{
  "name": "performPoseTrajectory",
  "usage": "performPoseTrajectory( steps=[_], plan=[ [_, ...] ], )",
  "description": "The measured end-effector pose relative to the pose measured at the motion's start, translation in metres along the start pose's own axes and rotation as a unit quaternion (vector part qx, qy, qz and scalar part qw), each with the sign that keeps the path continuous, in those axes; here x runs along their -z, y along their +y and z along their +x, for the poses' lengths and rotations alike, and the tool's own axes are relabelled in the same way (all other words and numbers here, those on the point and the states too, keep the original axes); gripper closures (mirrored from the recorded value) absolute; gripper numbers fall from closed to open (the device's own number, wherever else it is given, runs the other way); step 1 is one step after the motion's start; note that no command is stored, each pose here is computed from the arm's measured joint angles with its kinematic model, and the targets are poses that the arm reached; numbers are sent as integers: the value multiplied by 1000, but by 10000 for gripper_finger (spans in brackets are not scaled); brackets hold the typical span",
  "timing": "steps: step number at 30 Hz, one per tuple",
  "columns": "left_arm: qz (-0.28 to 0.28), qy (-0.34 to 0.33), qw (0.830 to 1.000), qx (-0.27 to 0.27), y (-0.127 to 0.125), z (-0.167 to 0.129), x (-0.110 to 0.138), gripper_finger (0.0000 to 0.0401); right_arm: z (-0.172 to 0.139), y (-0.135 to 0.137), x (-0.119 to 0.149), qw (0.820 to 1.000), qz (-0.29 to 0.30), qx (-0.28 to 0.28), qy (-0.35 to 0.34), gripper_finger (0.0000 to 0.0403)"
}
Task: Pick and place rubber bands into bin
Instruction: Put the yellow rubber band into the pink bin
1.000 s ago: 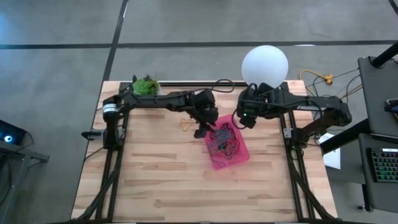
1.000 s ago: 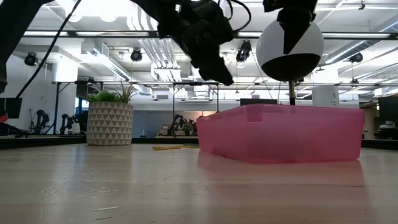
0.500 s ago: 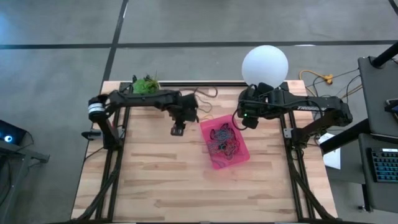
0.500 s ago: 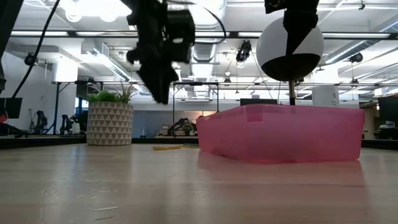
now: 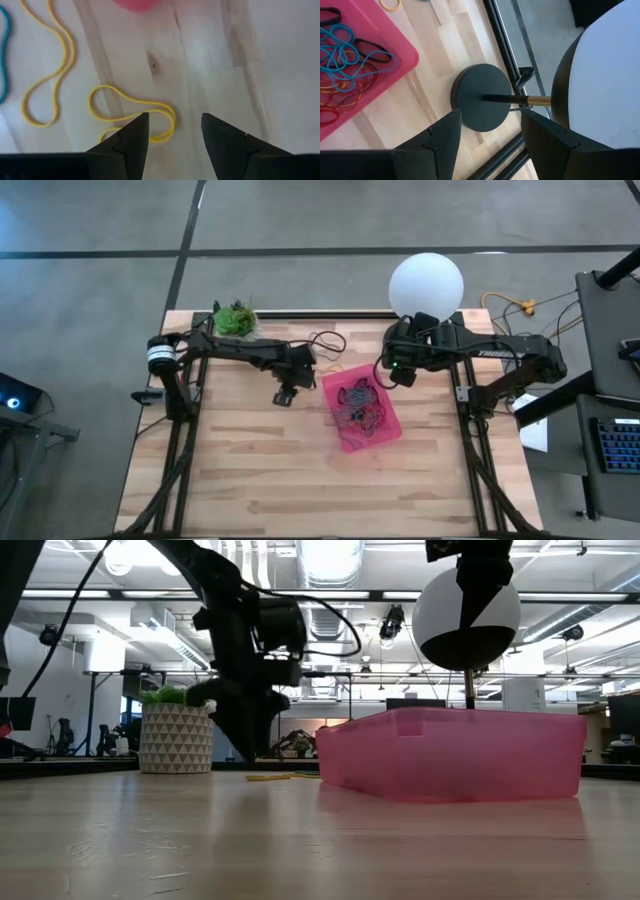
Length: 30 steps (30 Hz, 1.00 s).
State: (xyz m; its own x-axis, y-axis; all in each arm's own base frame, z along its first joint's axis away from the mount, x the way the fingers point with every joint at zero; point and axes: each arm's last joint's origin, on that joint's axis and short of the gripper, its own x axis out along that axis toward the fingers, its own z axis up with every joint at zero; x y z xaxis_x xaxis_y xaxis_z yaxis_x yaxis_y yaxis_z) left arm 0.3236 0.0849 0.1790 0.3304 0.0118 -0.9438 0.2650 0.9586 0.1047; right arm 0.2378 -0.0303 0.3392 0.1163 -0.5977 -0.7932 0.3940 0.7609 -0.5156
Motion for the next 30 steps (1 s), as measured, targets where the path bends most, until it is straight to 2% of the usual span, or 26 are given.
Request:
performPoseTrajectory(
  steps=[8, 12, 15, 23, 27, 30],
  plan=[
    [-11, 29, 999, 19, 3, 24, 5, 235, 1, -1, 0, 1000, 2, 1, 2, 209],
    [-12, 30, 999, 28, 4, 26, 6, 242, 2, 0, 0, 1000, 7, 1, 3, 209],
    [-17, 19, 998, 51, 6, 27, 8, 270, 2, 0, 0, 1000, 12, 1, 3, 209],
    [-32, 30, 996, 77, 9, 42, 18, 387, 2, 0, 0, 1000, 14, 1, 3, 209],
    [-49, 47, 989, 129, 6, 50, 22, 398, 2, 0, 1, 1000, 17, 1, 4, 209],
    [-76, 36, 983, 163, 2, 42, 22, 400, 2, 0, 1, 1000, 17, 1, 4, 209]
  ],
)
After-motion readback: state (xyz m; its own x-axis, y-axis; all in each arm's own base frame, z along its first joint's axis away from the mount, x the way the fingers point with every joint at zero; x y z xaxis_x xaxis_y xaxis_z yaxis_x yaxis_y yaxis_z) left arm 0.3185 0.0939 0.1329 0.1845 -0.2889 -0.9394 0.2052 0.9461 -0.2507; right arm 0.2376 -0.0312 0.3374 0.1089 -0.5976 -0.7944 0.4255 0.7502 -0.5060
